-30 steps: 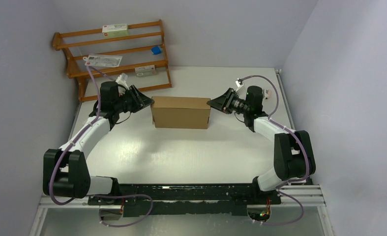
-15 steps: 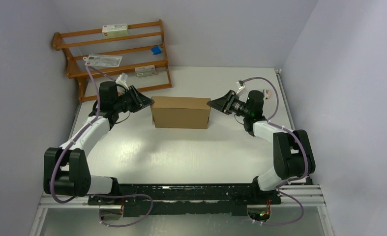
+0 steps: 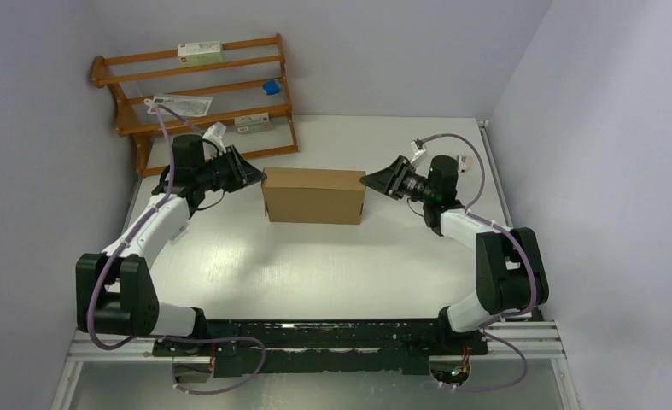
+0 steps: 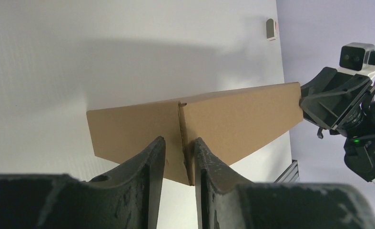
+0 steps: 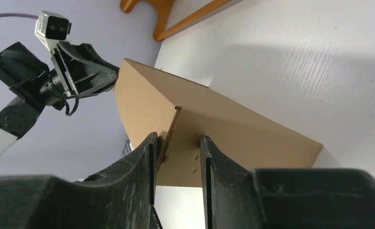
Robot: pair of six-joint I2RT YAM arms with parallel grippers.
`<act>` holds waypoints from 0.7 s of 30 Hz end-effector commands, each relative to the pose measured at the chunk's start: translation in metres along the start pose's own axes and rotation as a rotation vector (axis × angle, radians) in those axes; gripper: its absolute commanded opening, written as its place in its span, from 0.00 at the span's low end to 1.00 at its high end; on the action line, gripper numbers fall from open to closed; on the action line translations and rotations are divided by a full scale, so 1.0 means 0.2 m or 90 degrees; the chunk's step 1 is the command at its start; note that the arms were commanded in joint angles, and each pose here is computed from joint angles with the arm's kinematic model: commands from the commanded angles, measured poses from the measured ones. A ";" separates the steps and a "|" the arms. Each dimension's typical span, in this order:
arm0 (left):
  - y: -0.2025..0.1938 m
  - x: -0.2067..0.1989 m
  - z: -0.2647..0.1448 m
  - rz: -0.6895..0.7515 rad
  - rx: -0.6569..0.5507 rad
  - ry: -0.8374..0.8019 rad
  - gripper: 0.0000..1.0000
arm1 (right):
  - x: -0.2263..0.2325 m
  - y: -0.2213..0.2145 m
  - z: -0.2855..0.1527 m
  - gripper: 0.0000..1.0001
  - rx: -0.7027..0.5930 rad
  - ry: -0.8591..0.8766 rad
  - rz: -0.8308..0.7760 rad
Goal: Fold the paper box
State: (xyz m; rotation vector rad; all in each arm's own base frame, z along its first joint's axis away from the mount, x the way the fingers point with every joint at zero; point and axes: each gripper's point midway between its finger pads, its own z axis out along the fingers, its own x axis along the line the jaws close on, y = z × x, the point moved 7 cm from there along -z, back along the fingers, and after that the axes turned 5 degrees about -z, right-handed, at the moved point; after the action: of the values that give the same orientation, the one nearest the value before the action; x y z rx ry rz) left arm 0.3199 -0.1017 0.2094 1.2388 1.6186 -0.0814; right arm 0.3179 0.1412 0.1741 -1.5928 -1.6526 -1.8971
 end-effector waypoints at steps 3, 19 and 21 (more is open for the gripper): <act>-0.14 0.27 -0.03 -0.023 0.060 0.175 0.32 | -0.45 -0.49 -0.14 0.00 0.187 -0.370 0.181; -0.04 0.23 -0.01 0.015 0.073 0.178 0.33 | -0.30 -0.46 -0.12 0.00 0.181 -0.276 0.051; -0.02 0.23 0.00 0.018 0.073 0.178 0.34 | -0.26 -0.40 -0.12 0.00 0.167 -0.261 0.019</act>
State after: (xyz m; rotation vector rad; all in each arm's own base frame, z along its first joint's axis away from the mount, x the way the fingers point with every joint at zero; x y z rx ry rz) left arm 0.3293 -0.0981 0.2156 1.3198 1.6174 -0.0562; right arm 0.3217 0.1501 0.1775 -1.6892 -1.7206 -1.9525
